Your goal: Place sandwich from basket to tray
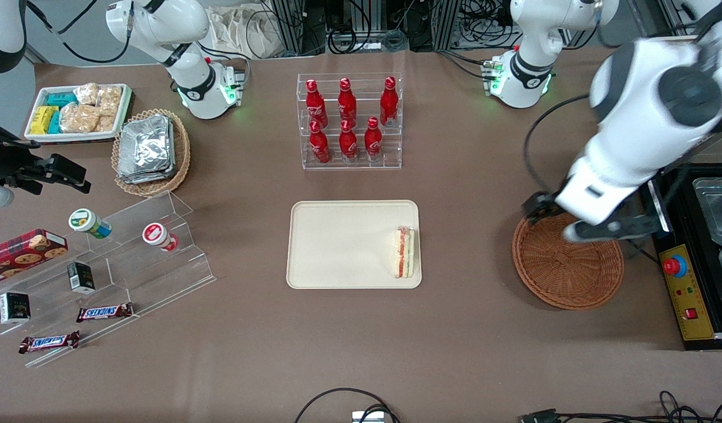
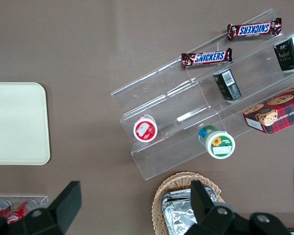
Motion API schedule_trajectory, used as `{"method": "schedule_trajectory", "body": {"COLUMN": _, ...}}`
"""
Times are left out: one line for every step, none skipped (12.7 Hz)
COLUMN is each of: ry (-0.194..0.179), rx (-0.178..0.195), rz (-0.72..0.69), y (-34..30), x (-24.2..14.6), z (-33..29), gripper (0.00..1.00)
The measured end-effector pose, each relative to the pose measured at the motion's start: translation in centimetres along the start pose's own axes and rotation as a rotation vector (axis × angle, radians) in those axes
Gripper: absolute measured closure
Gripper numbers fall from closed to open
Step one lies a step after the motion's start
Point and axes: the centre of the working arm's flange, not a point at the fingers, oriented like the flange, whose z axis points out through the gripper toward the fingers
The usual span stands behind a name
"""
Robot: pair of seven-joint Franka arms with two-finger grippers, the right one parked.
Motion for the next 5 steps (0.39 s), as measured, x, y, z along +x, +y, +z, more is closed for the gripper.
{"method": "schedule_trajectory", "body": {"ry": -0.002, "rx": 0.0, "rz": -0.011, "y": -2.5, "x": -0.9, "z": -0.9, "gripper": 0.0}}
{"method": "schedule_trajectory", "body": {"ry": -0.008, "rx": -0.011, "rz": -0.011, "y": -4.6, "x": -1.9, "z": -1.4, "gripper": 0.0}}
{"method": "schedule_trajectory", "body": {"ry": -0.019, "rx": -0.02, "rz": 0.005, "y": -5.6, "x": -2.8, "z": -1.5, "gripper": 0.0}}
{"method": "schedule_trajectory", "body": {"ry": -0.031, "rx": -0.019, "rz": 0.022, "y": -6.0, "x": -3.5, "z": -1.5, "gripper": 0.0}}
{"method": "schedule_trajectory", "body": {"ry": -0.039, "rx": -0.017, "rz": 0.03, "y": -5.9, "x": -3.8, "z": -1.4, "gripper": 0.0}}
